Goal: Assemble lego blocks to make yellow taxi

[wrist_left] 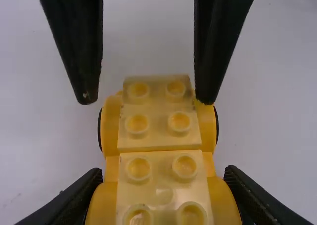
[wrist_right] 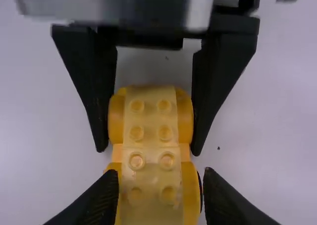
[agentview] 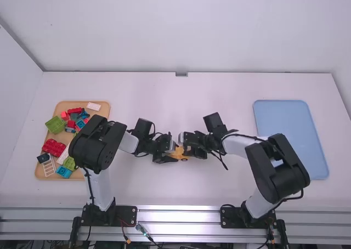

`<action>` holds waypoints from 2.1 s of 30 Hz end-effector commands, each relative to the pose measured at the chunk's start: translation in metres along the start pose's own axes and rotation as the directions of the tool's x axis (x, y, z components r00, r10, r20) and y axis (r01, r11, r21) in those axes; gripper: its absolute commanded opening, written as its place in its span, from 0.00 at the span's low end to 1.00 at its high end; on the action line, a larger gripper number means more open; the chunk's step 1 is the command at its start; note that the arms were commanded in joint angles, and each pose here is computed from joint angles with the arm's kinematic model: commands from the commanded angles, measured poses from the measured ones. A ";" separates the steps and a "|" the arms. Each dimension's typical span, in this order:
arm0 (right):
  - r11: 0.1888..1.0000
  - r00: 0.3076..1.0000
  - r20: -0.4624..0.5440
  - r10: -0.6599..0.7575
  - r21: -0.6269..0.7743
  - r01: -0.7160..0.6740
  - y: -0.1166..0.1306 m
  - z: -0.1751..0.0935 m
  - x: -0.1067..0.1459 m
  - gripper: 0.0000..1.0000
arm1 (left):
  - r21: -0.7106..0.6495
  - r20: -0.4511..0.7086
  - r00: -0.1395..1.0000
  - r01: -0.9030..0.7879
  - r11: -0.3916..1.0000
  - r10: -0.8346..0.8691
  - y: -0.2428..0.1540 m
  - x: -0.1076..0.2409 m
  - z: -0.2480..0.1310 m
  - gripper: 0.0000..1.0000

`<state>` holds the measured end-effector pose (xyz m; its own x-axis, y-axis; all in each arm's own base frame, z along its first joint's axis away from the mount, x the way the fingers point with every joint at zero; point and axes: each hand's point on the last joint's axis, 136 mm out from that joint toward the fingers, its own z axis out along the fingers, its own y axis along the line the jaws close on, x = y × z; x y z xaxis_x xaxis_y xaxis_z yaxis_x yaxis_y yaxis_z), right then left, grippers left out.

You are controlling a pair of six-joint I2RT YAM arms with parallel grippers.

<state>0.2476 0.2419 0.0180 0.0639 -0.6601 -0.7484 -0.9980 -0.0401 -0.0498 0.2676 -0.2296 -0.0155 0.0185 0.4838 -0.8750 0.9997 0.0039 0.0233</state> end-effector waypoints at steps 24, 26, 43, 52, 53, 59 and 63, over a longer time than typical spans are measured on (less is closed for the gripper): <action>0.991 0.994 -0.030 0.104 -0.084 -0.106 0.008 0.017 0.034 0.00 | 0.009 -0.017 0.999 0.029 1.000 -0.029 -0.006 0.008 0.001 0.55; 0.987 0.988 -0.066 0.137 -0.078 -0.142 0.009 0.020 0.044 0.00 | 0.008 -0.018 0.999 0.033 0.999 -0.033 -0.005 0.007 0.001 0.55; 0.997 0.992 0.108 -0.060 0.046 0.055 -0.038 -0.020 -0.028 0.00 | -0.047 -0.048 0.998 0.037 0.998 -0.039 0.009 0.010 0.000 0.55; 0.949 0.981 -0.043 0.188 0.265 -0.170 -0.065 -0.060 -0.017 0.99 | -0.086 -0.083 0.996 0.026 0.996 -0.033 0.027 0.009 0.000 0.60; 0.946 0.979 -0.052 0.198 0.270 -0.177 -0.065 -0.060 -0.015 0.99 | -0.085 -0.084 0.996 0.023 0.996 -0.030 0.028 0.008 0.000 0.60; 0.946 0.969 -0.084 0.230 0.253 -0.203 -0.056 -0.060 -0.009 0.99 | -0.089 -0.160 0.987 0.001 0.996 -0.015 0.042 0.012 -0.003 0.66; 0.946 0.971 -0.081 0.227 0.257 -0.200 -0.058 -0.060 -0.009 0.99 | -0.093 -0.199 0.979 0.022 0.995 -0.041 0.048 0.014 -0.005 0.95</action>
<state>0.3004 0.2046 0.0621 -0.1641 -0.7146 -0.6800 -0.9596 0.2754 -0.0579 0.3121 -0.2224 -0.0169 -0.0215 0.6113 -0.7911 0.9955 0.0863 0.0397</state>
